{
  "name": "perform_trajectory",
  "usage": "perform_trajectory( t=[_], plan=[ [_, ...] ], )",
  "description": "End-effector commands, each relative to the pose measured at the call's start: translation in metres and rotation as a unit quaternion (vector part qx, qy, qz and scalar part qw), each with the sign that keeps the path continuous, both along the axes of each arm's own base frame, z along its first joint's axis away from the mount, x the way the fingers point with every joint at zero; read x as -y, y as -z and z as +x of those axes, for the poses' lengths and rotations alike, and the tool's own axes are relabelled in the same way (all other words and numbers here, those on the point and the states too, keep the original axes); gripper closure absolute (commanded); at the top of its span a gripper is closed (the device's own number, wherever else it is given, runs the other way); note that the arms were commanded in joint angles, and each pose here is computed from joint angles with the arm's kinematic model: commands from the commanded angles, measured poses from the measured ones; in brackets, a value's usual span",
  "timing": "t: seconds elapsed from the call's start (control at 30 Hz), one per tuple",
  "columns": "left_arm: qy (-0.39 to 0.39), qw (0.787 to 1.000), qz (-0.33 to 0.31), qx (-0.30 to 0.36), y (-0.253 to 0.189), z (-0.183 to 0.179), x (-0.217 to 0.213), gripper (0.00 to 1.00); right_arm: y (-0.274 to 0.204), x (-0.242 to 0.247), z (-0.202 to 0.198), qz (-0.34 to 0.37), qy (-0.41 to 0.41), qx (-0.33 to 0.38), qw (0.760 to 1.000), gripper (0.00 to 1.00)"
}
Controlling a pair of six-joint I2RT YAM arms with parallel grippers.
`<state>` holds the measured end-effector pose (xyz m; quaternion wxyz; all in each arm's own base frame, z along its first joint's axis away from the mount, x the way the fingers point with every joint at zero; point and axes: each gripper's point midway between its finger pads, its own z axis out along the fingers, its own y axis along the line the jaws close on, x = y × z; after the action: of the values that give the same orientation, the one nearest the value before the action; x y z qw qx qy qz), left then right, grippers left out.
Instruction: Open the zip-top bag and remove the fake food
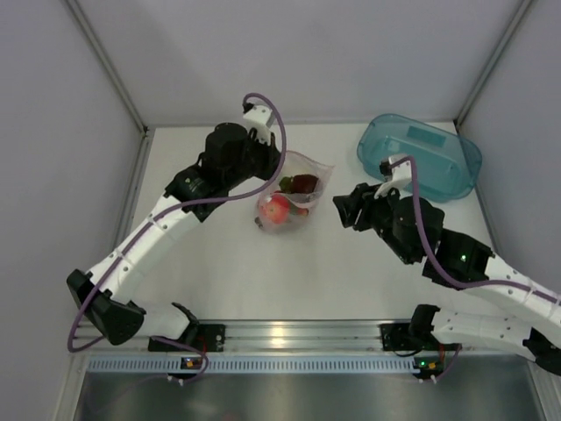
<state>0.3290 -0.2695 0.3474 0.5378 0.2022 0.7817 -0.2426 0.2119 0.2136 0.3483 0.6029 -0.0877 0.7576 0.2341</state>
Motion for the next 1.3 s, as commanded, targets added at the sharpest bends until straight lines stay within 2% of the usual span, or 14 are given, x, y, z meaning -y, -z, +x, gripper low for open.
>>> perform_trajectory(
  t=[0.0, 0.03, 0.07, 0.13, 0.23, 0.4, 0.47, 0.57, 0.87, 1.1, 1.13, 1.2, 1.23, 1.27],
  plan=[
    [-0.129, 0.986, -0.098, 0.037, -0.056, 0.001, -0.042, 1.00, -0.016, -0.003, 0.007, 0.144, 0.043, -0.026, 0.988, 0.52],
    [-0.143, 0.983, -0.110, 0.037, -0.058, -0.001, -0.048, 1.00, 0.002, -0.010, 0.008, 0.146, 0.039, -0.040, 0.988, 0.49],
    [-0.158, 0.979, -0.124, 0.019, -0.050, -0.002, -0.050, 1.00, 0.005, -0.015, 0.009, 0.175, 0.041, -0.051, 0.982, 0.46],
    [-0.167, 0.976, -0.141, 0.009, -0.047, -0.006, -0.053, 1.00, 0.017, -0.024, 0.015, 0.188, 0.046, -0.055, 0.979, 0.45],
    [-0.171, 0.972, -0.158, -0.005, -0.033, -0.006, -0.051, 1.00, 0.032, -0.040, 0.027, 0.209, 0.045, -0.087, 0.973, 0.37],
    [-0.171, 0.971, -0.162, -0.039, 0.003, -0.004, -0.042, 1.00, 0.050, -0.060, 0.056, 0.232, 0.023, -0.123, 0.965, 0.36],
    [-0.172, 0.969, -0.173, -0.047, 0.013, -0.003, -0.039, 1.00, 0.058, -0.065, 0.066, 0.224, 0.023, -0.133, 0.965, 0.32],
    [-0.170, 0.966, -0.188, -0.061, 0.023, -0.004, -0.035, 1.00, 0.065, -0.075, 0.078, 0.230, 0.013, -0.147, 0.962, 0.30],
    [-0.153, 0.962, -0.212, -0.074, 0.029, -0.003, -0.022, 1.00, 0.074, -0.094, 0.093, 0.239, -0.001, -0.161, 0.958, 0.32],
    [-0.139, 0.961, -0.224, -0.081, 0.030, -0.003, -0.012, 1.00, 0.091, -0.103, 0.106, 0.252, 0.012, -0.179, 0.951, 0.47],
    [-0.141, 0.962, -0.219, -0.083, 0.034, -0.001, -0.012, 1.00, 0.092, -0.101, 0.107, 0.254, 0.011, -0.178, 0.951, 0.61],
    [-0.151, 0.962, -0.212, -0.081, 0.038, 0.002, -0.014, 1.00, 0.089, -0.101, 0.109, 0.252, 0.009, -0.174, 0.952, 0.74],
    [-0.159, 0.962, -0.206, -0.080, 0.042, 0.005, -0.015, 1.00, 0.090, -0.100, 0.108, 0.247, 0.009, -0.174, 0.953, 0.88],
    [-0.165, 0.963, -0.200, -0.075, 0.043, 0.007, -0.018, 1.00, 0.088, -0.098, 0.107, 0.240, 0.008, -0.171, 0.955, 0.92]
  ],
)
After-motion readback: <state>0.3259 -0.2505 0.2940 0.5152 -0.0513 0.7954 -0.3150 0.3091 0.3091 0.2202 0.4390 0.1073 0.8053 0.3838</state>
